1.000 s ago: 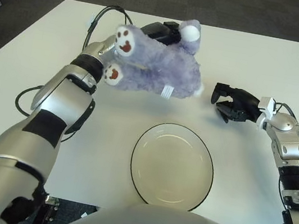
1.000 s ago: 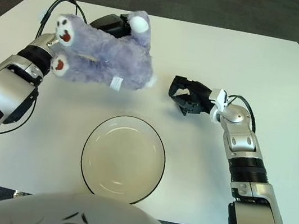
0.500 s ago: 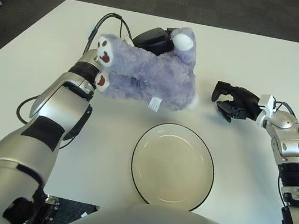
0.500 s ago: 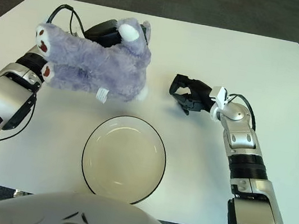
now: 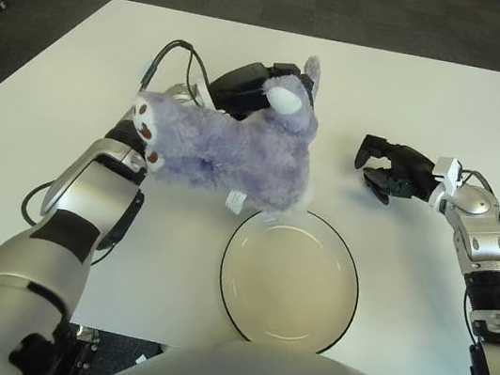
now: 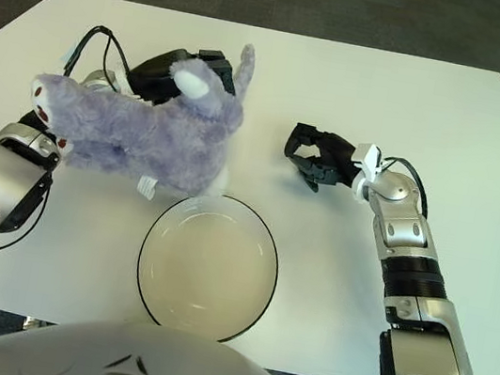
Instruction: Put the doll into the plate.
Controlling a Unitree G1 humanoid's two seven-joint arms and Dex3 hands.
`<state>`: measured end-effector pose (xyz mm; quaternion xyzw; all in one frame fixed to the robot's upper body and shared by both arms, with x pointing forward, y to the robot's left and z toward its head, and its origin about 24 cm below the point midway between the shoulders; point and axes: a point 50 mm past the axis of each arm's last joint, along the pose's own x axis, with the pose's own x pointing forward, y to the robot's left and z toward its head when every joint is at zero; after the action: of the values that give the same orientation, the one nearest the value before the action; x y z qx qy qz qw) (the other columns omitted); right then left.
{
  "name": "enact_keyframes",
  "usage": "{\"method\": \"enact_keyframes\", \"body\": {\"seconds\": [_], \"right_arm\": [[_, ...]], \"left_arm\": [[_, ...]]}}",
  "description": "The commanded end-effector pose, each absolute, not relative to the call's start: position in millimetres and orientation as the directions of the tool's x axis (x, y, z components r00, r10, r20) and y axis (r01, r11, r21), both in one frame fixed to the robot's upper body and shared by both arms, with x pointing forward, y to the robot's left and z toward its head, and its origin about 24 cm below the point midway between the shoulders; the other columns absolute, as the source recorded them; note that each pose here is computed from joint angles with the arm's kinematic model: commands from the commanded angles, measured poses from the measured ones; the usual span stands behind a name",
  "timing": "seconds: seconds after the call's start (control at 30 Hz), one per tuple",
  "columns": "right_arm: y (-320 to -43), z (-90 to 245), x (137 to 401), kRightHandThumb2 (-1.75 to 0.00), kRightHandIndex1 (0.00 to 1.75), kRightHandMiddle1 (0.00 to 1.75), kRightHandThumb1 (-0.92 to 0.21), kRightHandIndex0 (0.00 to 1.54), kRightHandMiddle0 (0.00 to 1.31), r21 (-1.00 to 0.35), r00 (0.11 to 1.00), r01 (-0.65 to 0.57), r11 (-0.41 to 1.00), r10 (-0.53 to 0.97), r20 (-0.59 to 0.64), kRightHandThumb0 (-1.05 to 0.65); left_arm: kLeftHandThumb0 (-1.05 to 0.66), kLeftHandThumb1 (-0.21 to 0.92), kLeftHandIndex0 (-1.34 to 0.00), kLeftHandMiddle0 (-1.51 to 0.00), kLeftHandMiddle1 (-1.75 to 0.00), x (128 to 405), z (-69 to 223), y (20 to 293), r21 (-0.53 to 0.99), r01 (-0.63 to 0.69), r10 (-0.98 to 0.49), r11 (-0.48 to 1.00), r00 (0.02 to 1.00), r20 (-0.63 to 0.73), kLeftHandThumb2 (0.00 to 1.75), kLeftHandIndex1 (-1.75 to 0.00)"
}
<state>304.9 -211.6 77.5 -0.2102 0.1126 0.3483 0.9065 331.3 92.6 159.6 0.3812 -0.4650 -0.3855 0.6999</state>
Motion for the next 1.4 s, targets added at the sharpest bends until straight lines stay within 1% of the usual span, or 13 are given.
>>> {"method": "enact_keyframes", "body": {"seconds": [0.0, 0.27, 0.47, 0.57, 0.8, 1.1, 1.37], "right_arm": [[-224.3, 26.5, 281.2, -0.46, 1.75, 1.68, -0.92, 1.27, 0.25, -0.159, 0.652, -0.694, 0.702, 0.518, -0.554, -0.35], [-224.5, 26.3, 283.0, -0.46, 1.75, 1.68, -0.92, 1.27, 0.25, -0.142, 0.648, -0.692, 0.708, 0.522, -0.555, -0.35], [-225.3, 26.5, 284.7, -0.45, 1.75, 1.67, -0.92, 1.27, 0.26, -0.132, 0.649, -0.682, 0.719, 0.513, -0.562, -0.35], [-226.0, 26.9, 285.5, -0.43, 1.75, 1.65, -0.92, 1.27, 0.28, -0.138, 0.658, -0.673, 0.726, 0.503, -0.561, -0.35], [-227.0, 27.6, 286.9, -0.42, 1.75, 1.64, -0.92, 1.26, 0.29, -0.155, 0.670, -0.664, 0.732, 0.489, -0.559, -0.35], [-226.9, 28.7, 286.8, -0.42, 1.75, 1.64, -0.92, 1.26, 0.29, -0.170, 0.680, -0.653, 0.738, 0.472, -0.562, -0.35], [-226.3, 29.9, 286.2, -0.42, 1.75, 1.64, -0.92, 1.24, 0.29, -0.162, 0.684, -0.642, 0.749, 0.465, -0.561, -0.35]], "left_arm": [[-0.01, 0.18, -0.74, -0.64, -1.75, 329.0, 165.9, 96.8, 0.884, 0.169, -0.886, 0.435, 0.257, 0.386, 1.37, -1.41], [-0.01, 0.22, -0.74, -0.60, -1.75, 321.5, 165.4, 96.9, 0.888, 0.167, -0.893, 0.428, 0.228, 0.388, 1.30, -1.37], [-0.01, 0.28, -0.72, -0.54, -1.75, 314.3, 162.3, 94.0, 0.885, 0.173, -0.896, 0.432, 0.192, 0.399, 1.25, -1.39], [-0.01, 0.29, -0.72, -0.51, -1.75, 309.7, 160.5, 93.4, 0.890, 0.175, -0.903, 0.421, 0.168, 0.395, 1.24, -1.40], [-0.01, 0.29, -0.74, -0.49, -1.75, 305.0, 158.7, 94.0, 0.900, 0.185, -0.917, 0.394, 0.145, 0.372, 1.24, -1.40], [-0.01, 0.35, -0.70, -0.38, -1.75, 298.2, 159.4, 93.9, 0.911, 0.155, -0.923, 0.383, 0.092, 0.373, 1.20, -1.49], [-0.01, 0.42, -0.66, -0.32, -1.75, 294.9, 158.2, 92.3, 0.906, 0.178, -0.923, 0.385, 0.062, 0.380, 1.12, -1.51]]}}
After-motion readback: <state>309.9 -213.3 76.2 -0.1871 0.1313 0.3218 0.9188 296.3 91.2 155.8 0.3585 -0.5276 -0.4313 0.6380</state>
